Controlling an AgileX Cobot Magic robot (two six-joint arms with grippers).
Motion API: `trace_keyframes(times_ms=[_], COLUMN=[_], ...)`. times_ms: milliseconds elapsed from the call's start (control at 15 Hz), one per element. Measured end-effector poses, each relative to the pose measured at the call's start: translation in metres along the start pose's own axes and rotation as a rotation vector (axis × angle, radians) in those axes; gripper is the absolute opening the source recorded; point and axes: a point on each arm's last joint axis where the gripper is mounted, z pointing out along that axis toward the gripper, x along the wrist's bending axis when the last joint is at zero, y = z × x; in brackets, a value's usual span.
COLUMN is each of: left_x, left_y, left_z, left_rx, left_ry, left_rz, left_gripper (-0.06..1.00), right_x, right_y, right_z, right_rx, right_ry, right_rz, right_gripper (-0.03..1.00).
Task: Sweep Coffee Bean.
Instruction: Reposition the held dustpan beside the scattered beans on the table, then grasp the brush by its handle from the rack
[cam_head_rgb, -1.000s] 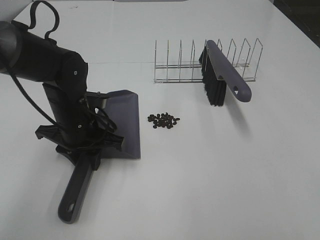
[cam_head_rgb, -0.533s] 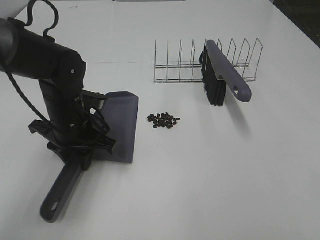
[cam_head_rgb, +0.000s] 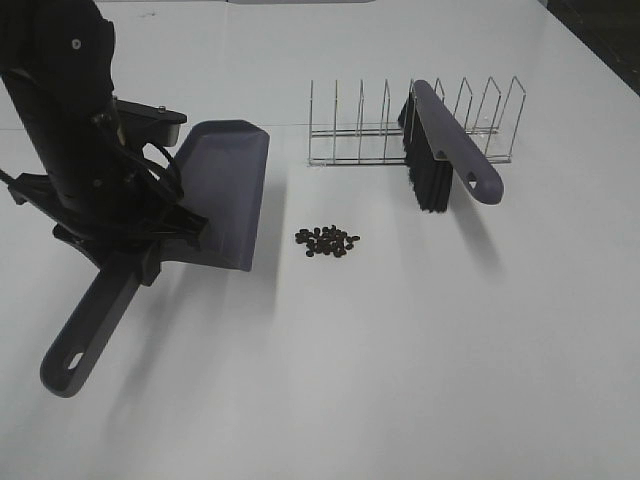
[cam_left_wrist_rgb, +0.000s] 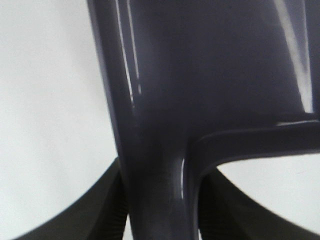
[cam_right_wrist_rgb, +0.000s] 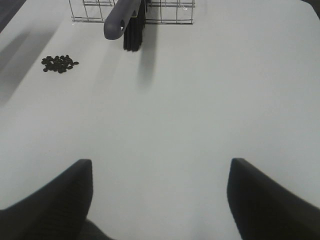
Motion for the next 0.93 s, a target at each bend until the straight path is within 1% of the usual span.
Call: trace_keyframes(times_ms=[133, 200, 267, 333, 400, 467, 533, 667, 733, 933], left_x=[0.001, 0.001, 0.001, 0.002, 0.002, 0.002, 0.001, 0.001, 0.001, 0.001], left_y=[-0.001, -0.001, -0.001, -0.001, -0.001, -0.001, 0.000, 0.000, 0.000, 0.000], left_z=[0.000, 0.000, 0.000, 0.000, 0.000, 0.000, 0.000, 0.000, 0.000, 0.000], left_rx=[0.004, 0.007, 0.007, 0.008, 0.009, 0.009, 0.004, -0.001, -0.002, -0.002], left_ry=[0.011, 0.016, 0.016, 0.016, 0.016, 0.017, 0.016, 0.015, 0.014, 0.014], left_rz=[-0.007, -0.006, -0.006, -0.006, -0.006, -0.007, -0.007, -0.007, -0.007, -0.007], left_gripper=[0.34, 0.34, 0.34, 0.34, 0.34, 0.34, 0.34, 0.34, 0.34, 0.34], right_x=[0.000, 0.000, 0.000, 0.000, -0.001, -0.001, -0.002, -0.003, -0.003, -0.002], right_y=[0.000, 0.003, 0.013, 0.020, 0.039, 0.082, 0.107, 0.152, 0.161, 0.214], right_z=[0.001, 0.004, 0.012, 0.016, 0.023, 0.049, 0.064, 0.101, 0.114, 0.179], right_rx=[0.005, 0.041, 0.115, 0.162, 0.249, 0.428, 0.463, 0.492, 0.505, 0.583], right_ry=[0.000, 0.000, -0.001, -0.005, -0.015, -0.034, -0.046, -0.048, -0.046, -0.023], right_rz=[0.000, 0.013, 0.047, 0.083, 0.143, 0.182, 0.175, 0.160, 0.158, 0.142], right_gripper=[0.62, 0.62, 0.63, 0.65, 0.70, 0.85, 0.88, 0.90, 0.91, 0.91])
